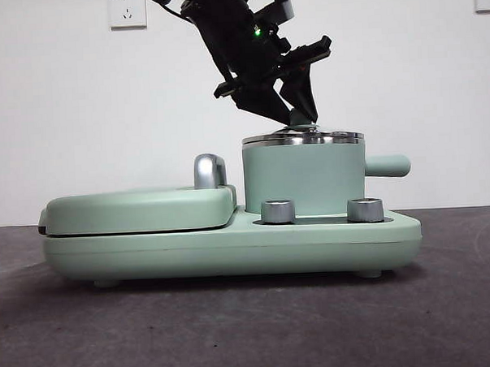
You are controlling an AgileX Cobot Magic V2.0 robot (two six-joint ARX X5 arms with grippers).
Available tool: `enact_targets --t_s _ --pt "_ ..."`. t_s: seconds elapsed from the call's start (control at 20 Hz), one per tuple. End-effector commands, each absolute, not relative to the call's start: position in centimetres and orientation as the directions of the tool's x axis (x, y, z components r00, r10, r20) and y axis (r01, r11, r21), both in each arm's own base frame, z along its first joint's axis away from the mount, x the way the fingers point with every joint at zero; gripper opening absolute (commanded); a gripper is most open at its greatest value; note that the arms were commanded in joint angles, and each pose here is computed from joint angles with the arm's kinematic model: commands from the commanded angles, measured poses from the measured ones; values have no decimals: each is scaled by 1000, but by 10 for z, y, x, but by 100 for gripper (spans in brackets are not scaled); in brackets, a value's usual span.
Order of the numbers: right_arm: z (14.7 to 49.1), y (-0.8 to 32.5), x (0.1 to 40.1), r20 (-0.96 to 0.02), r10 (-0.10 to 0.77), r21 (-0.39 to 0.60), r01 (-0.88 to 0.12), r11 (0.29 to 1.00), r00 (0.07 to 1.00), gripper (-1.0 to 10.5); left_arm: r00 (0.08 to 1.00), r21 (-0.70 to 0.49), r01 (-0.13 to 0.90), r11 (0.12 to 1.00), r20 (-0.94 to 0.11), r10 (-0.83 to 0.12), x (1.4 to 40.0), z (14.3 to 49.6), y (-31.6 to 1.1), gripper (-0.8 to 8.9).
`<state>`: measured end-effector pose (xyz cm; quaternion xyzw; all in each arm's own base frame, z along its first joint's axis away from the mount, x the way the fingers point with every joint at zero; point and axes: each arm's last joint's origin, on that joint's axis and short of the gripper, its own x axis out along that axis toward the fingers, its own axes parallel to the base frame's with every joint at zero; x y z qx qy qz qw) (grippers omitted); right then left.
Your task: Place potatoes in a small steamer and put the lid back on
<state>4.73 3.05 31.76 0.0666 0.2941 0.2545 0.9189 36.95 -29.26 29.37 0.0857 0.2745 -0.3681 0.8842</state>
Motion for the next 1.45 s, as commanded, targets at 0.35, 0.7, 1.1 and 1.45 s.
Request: enact_targets --t_s 0.35,0.7,1.1,1.45 --pt "320 31 47 -493 515 282 -430 857 702 427 576 -84 699 710 -522 -628 356 322 -292 469" --pt "320 31 47 -493 515 282 -431 857 701 427 566 -82 700 710 -542 -621 317 374 -261 468" --pt "320 33 47 -491 564 310 -471 825 664 427 482 -101 705 702 -658 -578 254 417 -216 467" --pt "321 33 47 -482 576 317 -482 817 660 427 353 -121 760 639 -748 -562 201 431 -194 463"
